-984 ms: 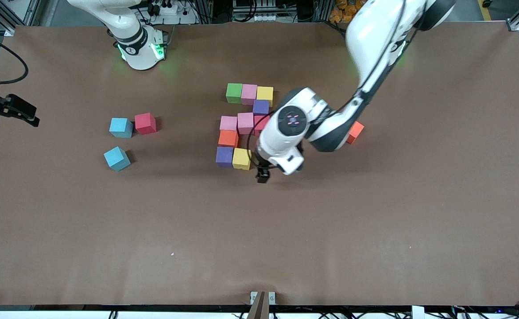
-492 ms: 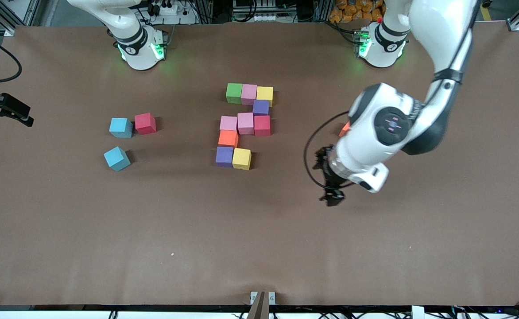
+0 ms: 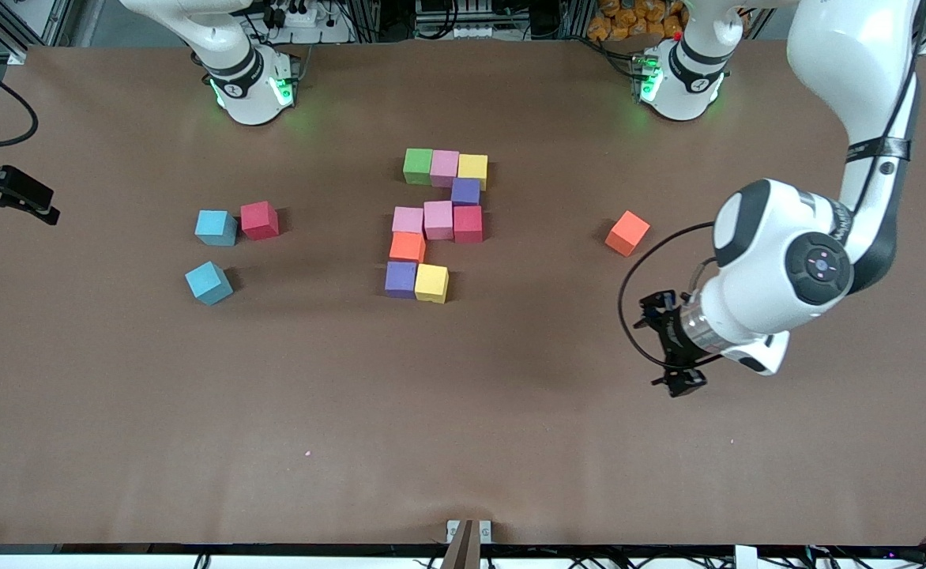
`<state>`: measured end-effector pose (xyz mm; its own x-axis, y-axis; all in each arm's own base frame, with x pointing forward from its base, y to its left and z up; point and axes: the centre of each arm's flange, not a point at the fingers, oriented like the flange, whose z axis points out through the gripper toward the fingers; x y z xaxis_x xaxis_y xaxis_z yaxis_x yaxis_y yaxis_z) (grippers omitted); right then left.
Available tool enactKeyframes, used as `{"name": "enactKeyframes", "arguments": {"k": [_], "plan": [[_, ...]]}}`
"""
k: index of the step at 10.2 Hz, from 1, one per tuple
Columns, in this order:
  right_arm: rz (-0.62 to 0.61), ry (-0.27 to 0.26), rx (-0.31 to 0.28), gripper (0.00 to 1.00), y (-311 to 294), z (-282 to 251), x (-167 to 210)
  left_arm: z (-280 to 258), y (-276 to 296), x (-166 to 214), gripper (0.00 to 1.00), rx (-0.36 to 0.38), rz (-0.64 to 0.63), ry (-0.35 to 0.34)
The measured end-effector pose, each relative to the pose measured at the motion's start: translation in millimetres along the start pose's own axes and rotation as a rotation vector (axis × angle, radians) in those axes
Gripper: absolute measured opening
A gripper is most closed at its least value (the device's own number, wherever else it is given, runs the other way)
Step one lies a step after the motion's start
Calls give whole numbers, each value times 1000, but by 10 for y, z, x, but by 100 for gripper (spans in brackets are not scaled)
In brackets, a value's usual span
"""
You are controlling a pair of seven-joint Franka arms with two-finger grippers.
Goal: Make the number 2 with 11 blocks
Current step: 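Move the left gripper to the loose orange cube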
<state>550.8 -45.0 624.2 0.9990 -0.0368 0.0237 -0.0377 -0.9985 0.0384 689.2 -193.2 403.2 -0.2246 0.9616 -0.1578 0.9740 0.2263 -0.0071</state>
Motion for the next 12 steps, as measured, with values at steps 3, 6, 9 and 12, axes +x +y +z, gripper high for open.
{"name": "enactKeyframes", "arguments": {"k": [3, 6, 9, 12], "plan": [[21, -2, -1, 100, 115, 13, -2, 63, 204, 555, 100, 21, -44, 18], [20, -4, -1, 100, 107, 28, 8, 35, 333, 904, 100, 24, -86, 22], [-3, 27, -1, 100, -18, 0, 50, 54, 417, 1285, 100, 49, -80, 33], [5, 38, 38, 100, -25, -8, 61, 83, 472, 1622, 100, 69, -73, 39]]}}
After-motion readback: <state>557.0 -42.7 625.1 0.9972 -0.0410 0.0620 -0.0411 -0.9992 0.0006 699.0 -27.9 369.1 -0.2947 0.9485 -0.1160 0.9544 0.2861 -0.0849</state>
